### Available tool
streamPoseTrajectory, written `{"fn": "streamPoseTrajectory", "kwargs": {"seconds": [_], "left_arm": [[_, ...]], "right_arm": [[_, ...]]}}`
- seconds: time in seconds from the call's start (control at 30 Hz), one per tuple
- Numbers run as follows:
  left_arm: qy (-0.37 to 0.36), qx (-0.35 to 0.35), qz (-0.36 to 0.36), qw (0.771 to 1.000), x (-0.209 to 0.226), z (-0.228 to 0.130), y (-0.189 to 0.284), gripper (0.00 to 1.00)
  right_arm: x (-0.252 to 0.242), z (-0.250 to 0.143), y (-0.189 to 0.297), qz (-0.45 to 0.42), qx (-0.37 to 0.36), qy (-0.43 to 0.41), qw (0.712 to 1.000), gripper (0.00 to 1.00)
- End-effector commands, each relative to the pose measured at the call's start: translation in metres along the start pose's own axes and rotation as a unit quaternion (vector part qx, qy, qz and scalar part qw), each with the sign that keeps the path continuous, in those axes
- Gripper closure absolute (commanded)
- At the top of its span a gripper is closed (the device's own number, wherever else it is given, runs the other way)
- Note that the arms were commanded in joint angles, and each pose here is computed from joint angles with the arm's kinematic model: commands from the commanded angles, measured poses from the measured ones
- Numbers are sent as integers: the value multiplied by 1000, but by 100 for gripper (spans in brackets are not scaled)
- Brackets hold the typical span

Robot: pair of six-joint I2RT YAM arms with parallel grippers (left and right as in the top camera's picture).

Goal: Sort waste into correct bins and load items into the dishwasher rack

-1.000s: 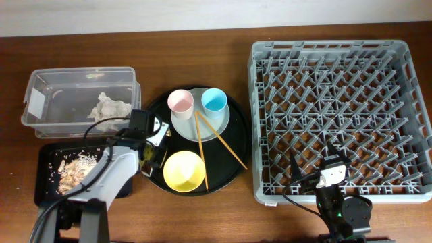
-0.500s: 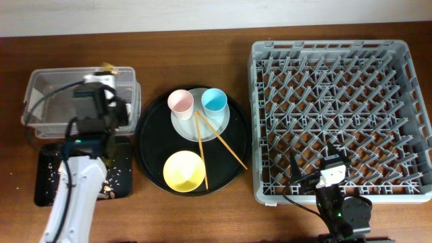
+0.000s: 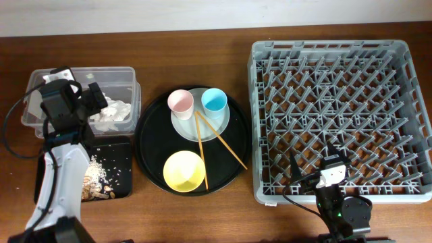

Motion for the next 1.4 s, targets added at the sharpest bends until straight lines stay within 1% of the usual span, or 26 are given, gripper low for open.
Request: {"fn": "streamPoseTrajectory", "kwargs": {"seconds": [0.0,0.03,0.1,0.13,0.2,0.23,0.27,0.4,0.47,0.6,0.73,0.77,0.83,0.87,0.9,0.93,0.97,1.0,1.03,1.1,1.17,1.23,1.33,1.37], "left_arm": [[63,-26,-100,993,-27,29,40,3],[75,-20,-120,990,-33,29,47,3],[105,12,-189,976,-51,23,70,3],[118,46,-239,963,-65,15,87,1],[128,115,-317,933,-85,-6,117,1],[131,143,-338,921,-89,-16,129,1],[139,178,-345,911,-91,-29,138,1],[167,288,-299,894,-79,-75,152,1],[175,323,-275,889,-73,-90,157,1],[153,349,-271,884,-70,-104,165,1],[134,365,-272,881,-67,-112,170,3],[128,367,-272,880,-67,-114,171,7],[115,373,-275,879,-66,-118,174,11],[109,377,-270,879,-64,-121,175,20],[106,383,-256,881,-60,-124,175,23],[98,388,-242,884,-55,-128,175,35],[91,391,-242,883,-54,-130,176,54],[80,394,-246,882,-54,-133,178,66],[70,397,-249,881,-54,-135,179,69],[49,403,-243,881,-53,-141,180,72],[21,417,-224,881,-52,-156,180,72],[0,430,-218,876,-54,-168,182,72],[-33,445,-232,864,-64,-189,185,72],[-41,447,-237,862,-67,-194,186,72]], "right_arm": [[-2,-3,0,-5,2,-5,1000,2],[-2,-3,0,-5,2,-5,1000,2],[-2,-3,0,-5,2,-5,1000,1],[-2,-3,0,-5,2,-5,1000,2],[-2,-3,0,-5,2,-5,1000,2],[-2,-3,0,-5,2,-5,1000,2],[-2,-3,0,-5,2,-5,1000,2],[-1,-3,0,-3,1,-5,1000,2],[7,-1,0,22,-5,-30,999,2],[16,20,2,62,-43,-123,990,2],[14,39,10,70,-26,-182,980,2],[13,47,14,71,-17,-185,980,2],[10,61,20,71,3,-189,979,2],[9,69,23,72,16,-192,979,2],[7,80,27,73,39,-196,977,2],[5,91,28,74,68,-200,975,2],[3,98,29,75,90,-202,972,2],[2,104,28,76,112,-207,969,2],[0,110,27,77,136,-211,965,1],[1,123,23,92,182,-222,954,2],[7,144,14,131,201,-236,942,2],[19,161,8,189,199,-247,929,2],[41,175,3,286,194,-265,900,2],[43,172,-1,291,203,-270,895,2]]}}
Point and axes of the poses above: each gripper's point midway between its finger pads, its own y axis back along the fingers, its own x axis along the line the jaws close on, z = x × y, the point moved 2 cm from there along y, back along the fingers, and after that the axes turned 7 degrees about y, right-handed, at the moved point
